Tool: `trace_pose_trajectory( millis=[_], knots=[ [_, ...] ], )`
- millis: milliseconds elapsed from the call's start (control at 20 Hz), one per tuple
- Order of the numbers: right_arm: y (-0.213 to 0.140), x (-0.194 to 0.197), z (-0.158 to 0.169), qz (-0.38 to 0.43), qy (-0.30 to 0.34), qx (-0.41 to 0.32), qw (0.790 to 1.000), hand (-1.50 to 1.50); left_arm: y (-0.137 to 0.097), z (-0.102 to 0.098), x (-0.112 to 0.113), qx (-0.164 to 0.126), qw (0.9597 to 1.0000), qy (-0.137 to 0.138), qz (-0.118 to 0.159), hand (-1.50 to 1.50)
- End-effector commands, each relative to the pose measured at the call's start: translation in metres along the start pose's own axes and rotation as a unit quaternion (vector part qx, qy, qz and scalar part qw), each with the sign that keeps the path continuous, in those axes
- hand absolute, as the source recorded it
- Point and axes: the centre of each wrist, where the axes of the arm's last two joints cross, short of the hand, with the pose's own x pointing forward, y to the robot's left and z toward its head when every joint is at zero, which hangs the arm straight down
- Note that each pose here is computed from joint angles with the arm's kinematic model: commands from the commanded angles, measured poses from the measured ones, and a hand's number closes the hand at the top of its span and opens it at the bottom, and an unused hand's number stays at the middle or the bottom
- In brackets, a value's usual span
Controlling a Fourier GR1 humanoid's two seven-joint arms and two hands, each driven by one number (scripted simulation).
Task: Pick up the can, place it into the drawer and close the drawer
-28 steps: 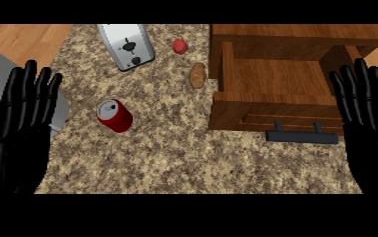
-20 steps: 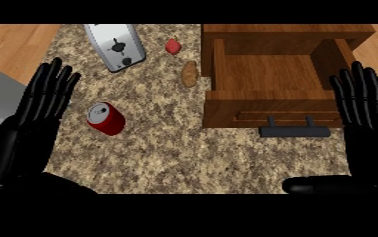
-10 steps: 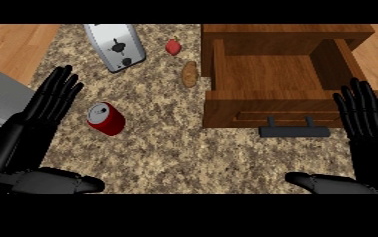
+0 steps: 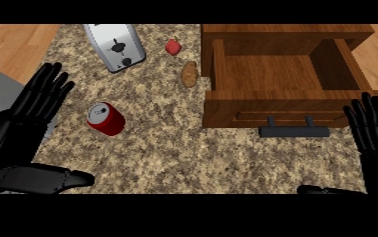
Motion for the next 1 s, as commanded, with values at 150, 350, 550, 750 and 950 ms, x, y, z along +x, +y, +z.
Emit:
trace_pose_trajectory(
  millis=[150, 350, 550, 750, 950],
  knots=[
    [-0.007, -0.007, 0.014, 0.012, 0.008, -0.001, 1.000, -1.50, 0.000, -0.027, -0.010, 0.021, 0.9997, 0.012, -0.001, -1.50],
    [-0.007, -0.007, -0.009, -0.004, 0.005, -0.006, 1.000, -1.50, 0.026, -0.013, -0.030, 0.018, 0.9998, 0.012, -0.001, -1.50],
    [-0.022, -0.021, 0.002, -0.002, 0.003, -0.002, 1.000, -1.50, 0.013, -0.032, -0.053, 0.008, 0.9998, 0.019, 0.001, -1.50],
    [-0.022, -0.003, 0.007, 0.006, 0.000, -0.005, 1.000, -1.50, 0.003, -0.024, -0.075, 0.015, 0.9995, 0.027, -0.005, -1.50],
    [-0.017, -0.013, 0.016, 0.002, -0.001, -0.006, 1.000, -1.50, 0.014, -0.029, -0.089, 0.027, 0.9990, 0.036, 0.006, -1.50]
  ],
)
